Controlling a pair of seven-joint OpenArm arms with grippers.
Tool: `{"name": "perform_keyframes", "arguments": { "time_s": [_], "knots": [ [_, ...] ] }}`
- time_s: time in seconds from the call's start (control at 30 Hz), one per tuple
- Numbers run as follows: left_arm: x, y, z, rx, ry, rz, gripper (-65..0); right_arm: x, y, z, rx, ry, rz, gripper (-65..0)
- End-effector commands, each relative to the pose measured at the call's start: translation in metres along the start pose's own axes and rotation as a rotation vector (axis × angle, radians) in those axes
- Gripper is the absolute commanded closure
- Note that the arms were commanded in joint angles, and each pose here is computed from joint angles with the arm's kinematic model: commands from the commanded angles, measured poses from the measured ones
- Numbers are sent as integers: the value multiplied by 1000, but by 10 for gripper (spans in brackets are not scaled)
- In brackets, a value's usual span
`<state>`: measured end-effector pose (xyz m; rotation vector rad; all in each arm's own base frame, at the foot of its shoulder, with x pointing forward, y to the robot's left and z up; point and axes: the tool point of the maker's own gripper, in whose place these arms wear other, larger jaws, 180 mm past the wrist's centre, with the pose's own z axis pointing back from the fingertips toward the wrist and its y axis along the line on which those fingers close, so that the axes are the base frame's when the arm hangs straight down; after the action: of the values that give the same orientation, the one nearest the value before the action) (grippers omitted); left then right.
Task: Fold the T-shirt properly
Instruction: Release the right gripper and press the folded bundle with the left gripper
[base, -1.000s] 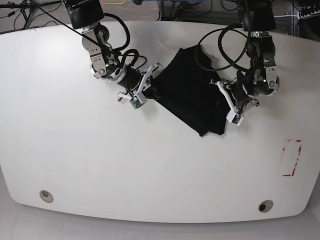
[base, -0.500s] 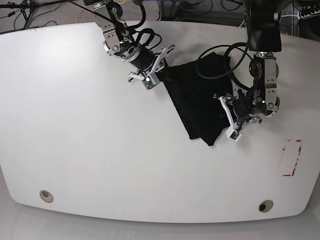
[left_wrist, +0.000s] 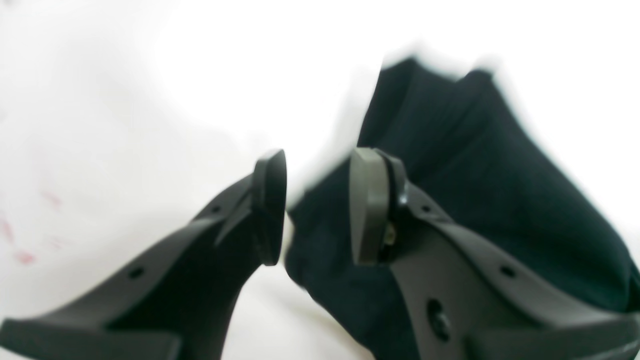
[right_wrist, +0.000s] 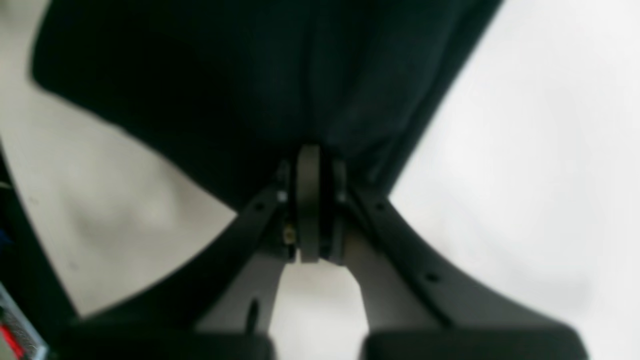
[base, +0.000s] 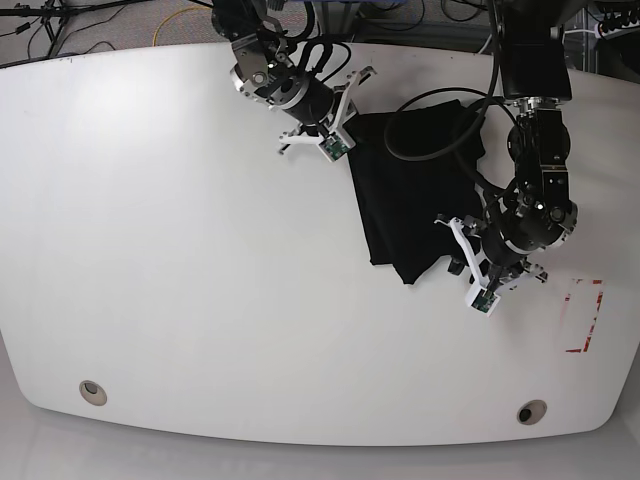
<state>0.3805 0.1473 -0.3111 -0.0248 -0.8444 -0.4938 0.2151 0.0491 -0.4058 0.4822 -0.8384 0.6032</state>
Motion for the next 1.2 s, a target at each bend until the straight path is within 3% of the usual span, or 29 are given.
{"name": "perform_keyframes", "arguments": {
  "time_s": [0.0,0.27,0.5,0.7,0.9,1.17],
  "knots": [
    [19,2,13,20,-69,-24,-190,28,-10,10,-21,-73,49,-22],
    [28,-37,28,-13,-192,28,-203,51,-47,34,-105,-118,128,-22],
    [13,-63,28,54,-285,206,-258,71,-93,62,-249,-177,117,-22],
    [-4,-87,30,125,-327,271,-261,77,-126,81,-339,-194,111,-24],
    [-34,-107,18,187,-271,312,-262,76,-135,85,-337,-187,132,-24],
    [-118,-113,-17,224,-38,354,-262,73,-141,89,-357,-188,114,-24]
  ]
}}
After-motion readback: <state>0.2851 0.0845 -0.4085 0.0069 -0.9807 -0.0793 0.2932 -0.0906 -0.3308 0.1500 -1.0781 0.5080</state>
